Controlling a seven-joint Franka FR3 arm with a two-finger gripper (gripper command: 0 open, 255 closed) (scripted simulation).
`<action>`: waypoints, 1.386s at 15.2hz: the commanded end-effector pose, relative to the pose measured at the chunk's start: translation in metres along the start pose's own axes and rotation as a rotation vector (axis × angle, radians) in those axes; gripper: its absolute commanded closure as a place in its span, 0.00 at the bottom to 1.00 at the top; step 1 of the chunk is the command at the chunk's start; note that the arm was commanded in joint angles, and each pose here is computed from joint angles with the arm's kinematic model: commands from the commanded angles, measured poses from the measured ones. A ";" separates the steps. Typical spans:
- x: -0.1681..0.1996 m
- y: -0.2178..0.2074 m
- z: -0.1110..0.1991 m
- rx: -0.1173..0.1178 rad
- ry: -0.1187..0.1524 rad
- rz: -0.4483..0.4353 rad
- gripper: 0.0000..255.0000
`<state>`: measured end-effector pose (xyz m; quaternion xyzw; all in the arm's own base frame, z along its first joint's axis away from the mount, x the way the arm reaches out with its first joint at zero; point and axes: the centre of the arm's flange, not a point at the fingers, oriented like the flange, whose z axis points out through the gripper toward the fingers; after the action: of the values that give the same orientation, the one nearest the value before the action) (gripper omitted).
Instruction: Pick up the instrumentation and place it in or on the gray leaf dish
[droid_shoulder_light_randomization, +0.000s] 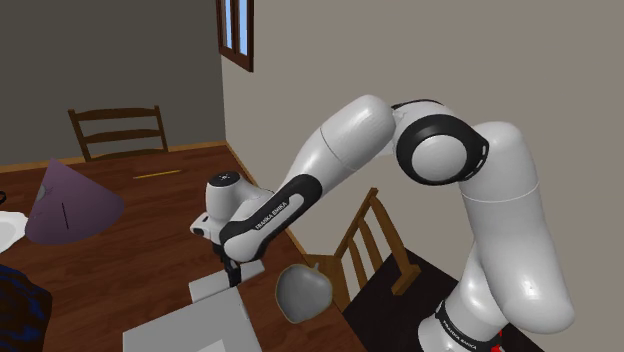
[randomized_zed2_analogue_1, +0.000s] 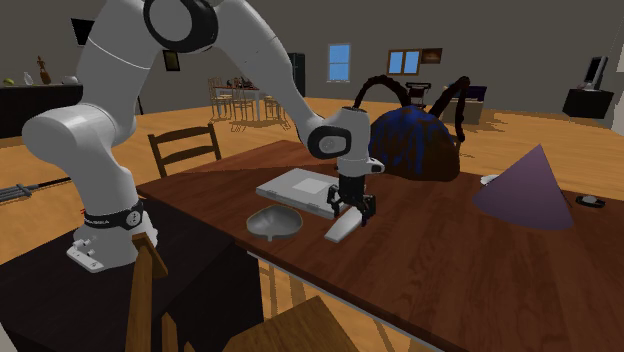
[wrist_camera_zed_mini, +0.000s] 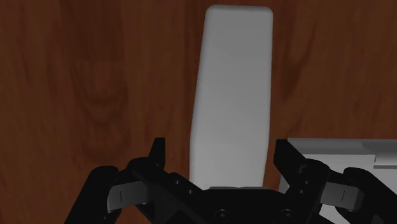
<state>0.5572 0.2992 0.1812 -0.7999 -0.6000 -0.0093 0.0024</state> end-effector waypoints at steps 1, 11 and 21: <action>-0.001 -0.006 0.012 0.015 -0.010 -0.005 0.00; -0.001 -0.002 0.011 0.016 -0.009 -0.005 1.00; 0.000 -0.006 -0.025 0.015 -0.010 -0.005 1.00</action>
<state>0.5520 0.3002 0.2005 -0.7984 -0.6022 -0.0007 0.0055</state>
